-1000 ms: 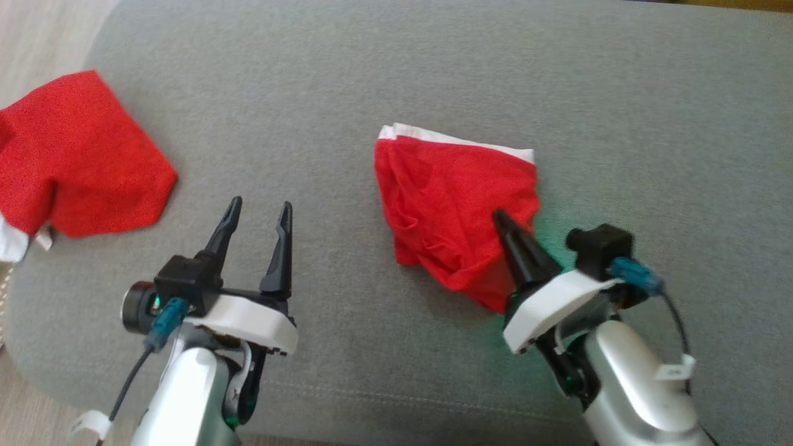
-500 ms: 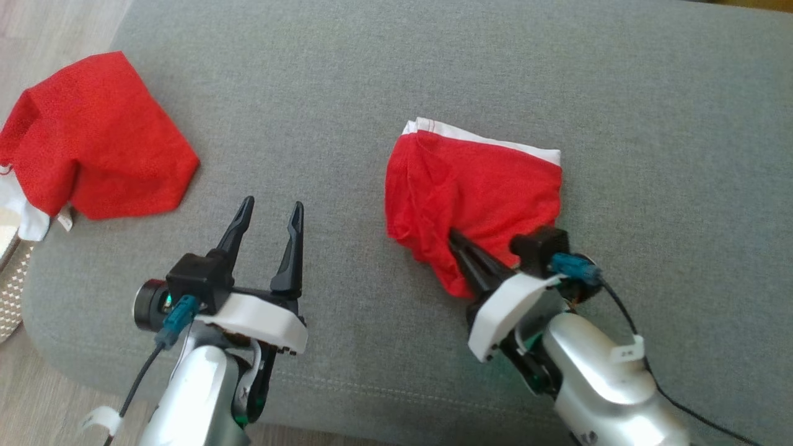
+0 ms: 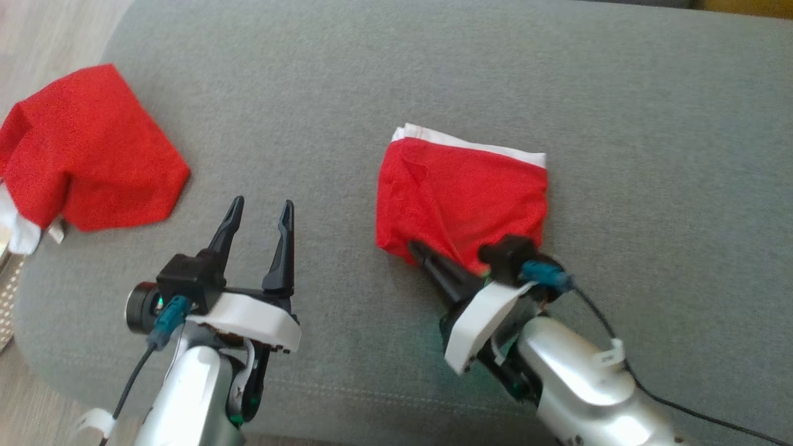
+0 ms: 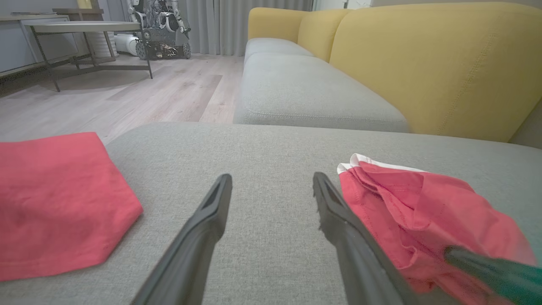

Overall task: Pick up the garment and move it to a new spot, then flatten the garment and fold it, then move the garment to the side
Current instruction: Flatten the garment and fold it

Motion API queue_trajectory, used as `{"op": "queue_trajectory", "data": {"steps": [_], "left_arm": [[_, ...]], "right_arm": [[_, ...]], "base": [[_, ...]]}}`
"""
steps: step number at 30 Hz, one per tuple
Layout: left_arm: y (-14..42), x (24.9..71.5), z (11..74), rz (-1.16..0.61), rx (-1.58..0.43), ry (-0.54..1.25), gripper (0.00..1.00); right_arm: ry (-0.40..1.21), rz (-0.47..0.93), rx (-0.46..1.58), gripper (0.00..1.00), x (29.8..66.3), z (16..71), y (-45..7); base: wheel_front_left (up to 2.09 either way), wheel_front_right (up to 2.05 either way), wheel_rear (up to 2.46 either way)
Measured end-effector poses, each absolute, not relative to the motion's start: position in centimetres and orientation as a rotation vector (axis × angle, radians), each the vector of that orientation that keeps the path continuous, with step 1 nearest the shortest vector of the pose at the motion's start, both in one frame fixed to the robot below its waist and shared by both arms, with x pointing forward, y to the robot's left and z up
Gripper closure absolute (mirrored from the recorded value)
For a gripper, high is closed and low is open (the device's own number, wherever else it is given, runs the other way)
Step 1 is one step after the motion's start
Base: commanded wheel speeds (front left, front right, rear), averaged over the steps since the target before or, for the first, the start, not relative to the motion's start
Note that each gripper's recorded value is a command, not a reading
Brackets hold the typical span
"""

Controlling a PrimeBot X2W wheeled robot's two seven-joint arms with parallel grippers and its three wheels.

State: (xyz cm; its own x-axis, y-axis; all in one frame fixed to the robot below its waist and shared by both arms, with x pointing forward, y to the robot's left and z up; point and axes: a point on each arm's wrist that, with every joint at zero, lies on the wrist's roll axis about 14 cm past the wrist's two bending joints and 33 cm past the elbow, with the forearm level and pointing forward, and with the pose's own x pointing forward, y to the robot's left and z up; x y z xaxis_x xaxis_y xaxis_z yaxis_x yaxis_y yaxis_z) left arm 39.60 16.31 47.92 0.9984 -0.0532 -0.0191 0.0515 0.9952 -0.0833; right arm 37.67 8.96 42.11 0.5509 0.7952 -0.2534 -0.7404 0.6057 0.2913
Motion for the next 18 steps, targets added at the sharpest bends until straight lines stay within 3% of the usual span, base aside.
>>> {"op": "queue_trajectory", "data": {"steps": [5, 6, 7, 8, 9, 18], "left_arm": [[15.6, 39.3, 48.0, -0.075, -0.085, 0.020, 0.00], [15.5, 39.2, 47.9, -0.079, -0.083, 0.021, 0.00], [15.5, 39.1, 47.9, -0.081, -0.081, 0.022, 0.00], [15.4, 39.1, 47.9, -0.085, -0.078, 0.020, 0.00], [15.3, 39.1, 48.1, -0.090, -0.076, 0.017, 0.00], [14.8, 39.1, 49.5, -0.125, -0.047, -0.024, 0.00]], "right_arm": [[0.206, 0.794, 0.226, 1.00, 40.8, 46.5, 6.4], [0.170, 0.764, 0.237, 0.94, 41.5, 47.5, 5.6], [0.136, 0.730, 0.246, 0.67, 42.1, 48.4, 4.6], [0.105, 0.694, 0.250, 0.27, 42.5, 49.1, 3.5], [0.081, 0.653, 0.251, 0.00, 42.9, 49.6, 2.2], [-0.015, 0.255, 0.138, 0.00, 42.6, 51.2, -11.7]], "base": [[0.00, 0.00, 0.00], [0.00, 0.00, 0.00], [0.00, 0.00, 0.00], [0.00, 0.00, 0.00], [0.00, 0.00, 0.00], [0.00, 0.00, 0.00]]}}
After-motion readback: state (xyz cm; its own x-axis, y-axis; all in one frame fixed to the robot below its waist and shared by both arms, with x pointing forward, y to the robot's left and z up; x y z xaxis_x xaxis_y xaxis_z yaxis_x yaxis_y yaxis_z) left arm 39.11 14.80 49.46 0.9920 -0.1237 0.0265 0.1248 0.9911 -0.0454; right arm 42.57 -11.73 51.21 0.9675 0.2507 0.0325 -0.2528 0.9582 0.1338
